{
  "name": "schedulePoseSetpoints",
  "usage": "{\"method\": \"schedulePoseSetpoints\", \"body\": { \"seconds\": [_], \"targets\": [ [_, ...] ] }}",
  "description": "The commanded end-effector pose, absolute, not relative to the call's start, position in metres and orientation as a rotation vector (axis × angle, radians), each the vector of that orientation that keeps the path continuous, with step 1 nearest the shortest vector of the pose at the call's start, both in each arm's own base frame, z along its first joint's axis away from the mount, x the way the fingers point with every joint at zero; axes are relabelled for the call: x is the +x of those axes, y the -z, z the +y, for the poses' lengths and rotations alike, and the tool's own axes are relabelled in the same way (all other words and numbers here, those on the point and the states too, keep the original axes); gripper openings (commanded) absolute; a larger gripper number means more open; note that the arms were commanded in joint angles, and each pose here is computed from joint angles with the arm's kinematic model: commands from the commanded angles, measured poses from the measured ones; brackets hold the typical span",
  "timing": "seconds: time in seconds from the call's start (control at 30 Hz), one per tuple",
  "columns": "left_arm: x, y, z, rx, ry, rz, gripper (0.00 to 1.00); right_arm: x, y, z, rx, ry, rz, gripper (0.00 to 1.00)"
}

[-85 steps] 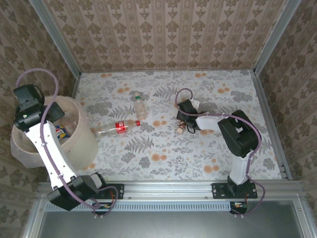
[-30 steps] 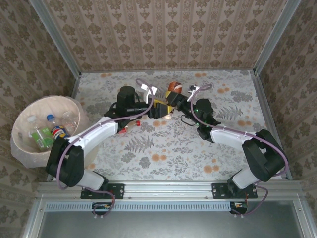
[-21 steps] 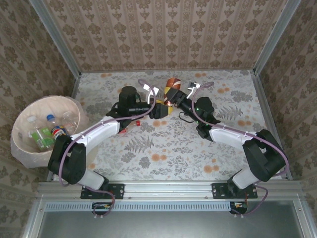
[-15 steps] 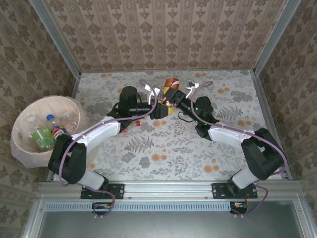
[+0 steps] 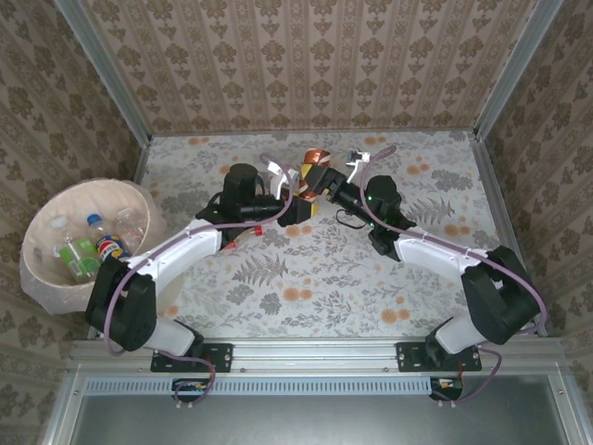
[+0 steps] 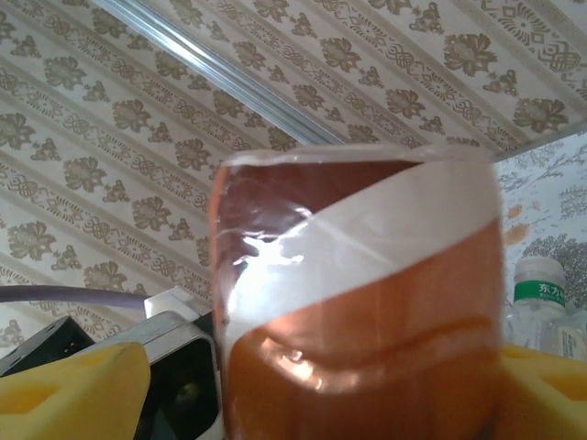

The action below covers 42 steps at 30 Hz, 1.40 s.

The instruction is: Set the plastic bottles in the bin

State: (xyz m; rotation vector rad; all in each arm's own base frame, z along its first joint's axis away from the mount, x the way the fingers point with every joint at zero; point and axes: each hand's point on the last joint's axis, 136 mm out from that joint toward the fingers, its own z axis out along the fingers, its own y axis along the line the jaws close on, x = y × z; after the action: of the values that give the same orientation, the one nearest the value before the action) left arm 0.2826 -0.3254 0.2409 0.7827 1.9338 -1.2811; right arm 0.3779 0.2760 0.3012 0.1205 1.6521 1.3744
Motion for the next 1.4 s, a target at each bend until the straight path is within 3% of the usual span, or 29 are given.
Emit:
{"method": "schedulePoseSetpoints", "body": {
  "seconds": [0.0, 0.07, 0.37, 0.53, 1.1, 1.37],
  "targets": [
    [0.299, -0.255, -0.31, 0.748, 1.085, 1.917, 0.32, 0.373, -0.319, 0.265, 0.094, -1.314, 1.645, 0.93],
    [0.304, -0.257, -0.302, 0.714, 1.019, 1.93, 0.32, 0.37, -0.323, 0.25, 0.125, -1.245, 1.638, 1.0],
    [0.32, -0.268, -0.239, 0.529, 0.591, 2.069, 0.32, 0.38, -0.257, 0.16, 0.4, -0.678, 1.847, 1.0],
    [0.318, -0.289, -0.196, 0.424, 0.364, 2.116, 0.32, 0.378, -0.238, 0.137, 0.441, -0.584, 1.871, 1.0],
    [0.263, -0.409, -0.003, -0.222, -0.52, 1.993, 0.33, 0.4, -0.222, 0.152, 0.375, -0.599, 1.948, 1.0],
    [0.212, -0.391, 0.075, -0.497, -0.651, 2.033, 0.35, 0.408, -0.227, 0.164, 0.29, -0.599, 1.992, 1.0]
  ]
}}
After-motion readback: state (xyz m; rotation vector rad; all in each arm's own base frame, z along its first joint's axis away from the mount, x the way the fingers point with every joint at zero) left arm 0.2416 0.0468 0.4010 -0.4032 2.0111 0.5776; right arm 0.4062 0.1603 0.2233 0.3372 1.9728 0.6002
